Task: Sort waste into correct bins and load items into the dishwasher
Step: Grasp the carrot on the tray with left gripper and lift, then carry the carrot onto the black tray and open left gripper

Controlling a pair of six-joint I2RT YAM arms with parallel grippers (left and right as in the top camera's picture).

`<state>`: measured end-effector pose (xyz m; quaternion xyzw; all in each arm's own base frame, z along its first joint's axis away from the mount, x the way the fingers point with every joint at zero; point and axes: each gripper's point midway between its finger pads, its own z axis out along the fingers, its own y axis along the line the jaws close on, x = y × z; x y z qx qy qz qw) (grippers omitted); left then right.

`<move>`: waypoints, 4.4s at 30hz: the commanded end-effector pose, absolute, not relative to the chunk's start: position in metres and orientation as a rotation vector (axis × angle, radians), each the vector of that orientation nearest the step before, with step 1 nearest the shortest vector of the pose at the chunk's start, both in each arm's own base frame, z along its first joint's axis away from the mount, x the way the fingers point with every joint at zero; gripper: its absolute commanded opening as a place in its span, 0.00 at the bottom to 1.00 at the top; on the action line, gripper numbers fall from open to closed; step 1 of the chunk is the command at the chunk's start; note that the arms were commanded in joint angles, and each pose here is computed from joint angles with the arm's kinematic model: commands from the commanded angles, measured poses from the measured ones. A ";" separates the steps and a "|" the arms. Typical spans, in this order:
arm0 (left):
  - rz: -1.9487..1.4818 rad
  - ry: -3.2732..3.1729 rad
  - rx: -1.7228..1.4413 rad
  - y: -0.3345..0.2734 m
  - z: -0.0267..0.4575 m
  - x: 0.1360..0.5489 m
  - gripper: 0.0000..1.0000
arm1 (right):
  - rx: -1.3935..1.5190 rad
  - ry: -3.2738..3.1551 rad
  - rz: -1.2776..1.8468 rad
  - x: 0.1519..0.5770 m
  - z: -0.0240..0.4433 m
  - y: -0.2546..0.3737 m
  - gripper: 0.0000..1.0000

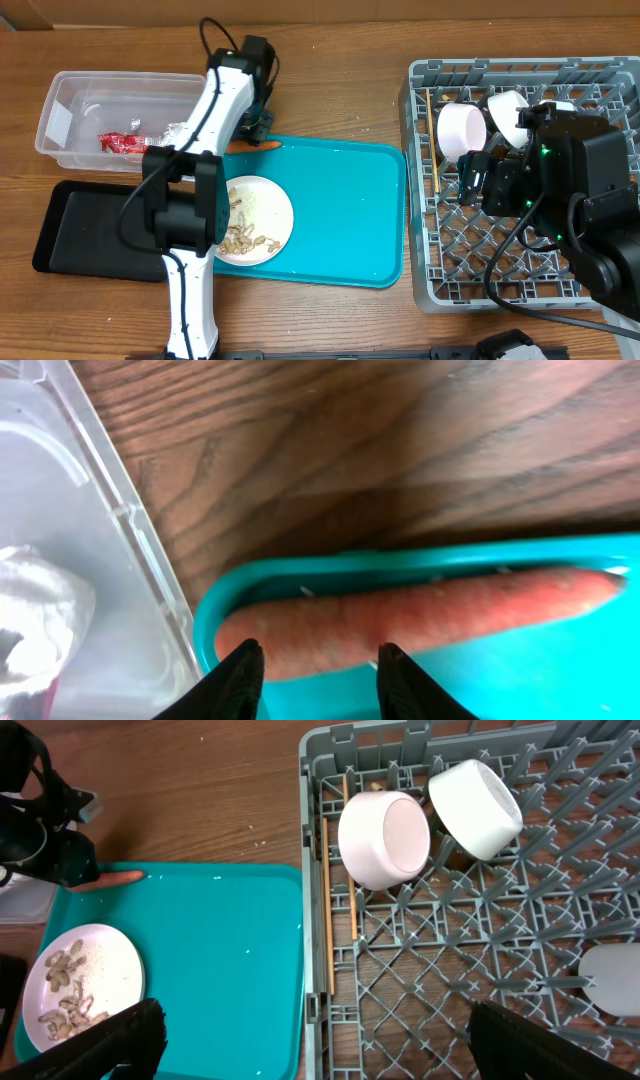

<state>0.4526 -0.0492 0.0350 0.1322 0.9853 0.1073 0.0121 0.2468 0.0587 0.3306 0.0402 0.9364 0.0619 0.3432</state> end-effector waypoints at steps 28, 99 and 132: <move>0.081 3.198 0.834 -0.066 -0.012 0.399 0.23 | 0.104 2.433 0.169 0.244 0.332 0.059 1.00; 0.292 2.563 -1.475 0.139 0.216 0.384 0.04 | 0.086 2.443 0.218 0.243 0.332 0.066 1.00; 0.305 2.488 -1.751 0.126 0.061 0.261 0.22 | 0.084 2.499 0.202 0.232 0.323 0.064 1.00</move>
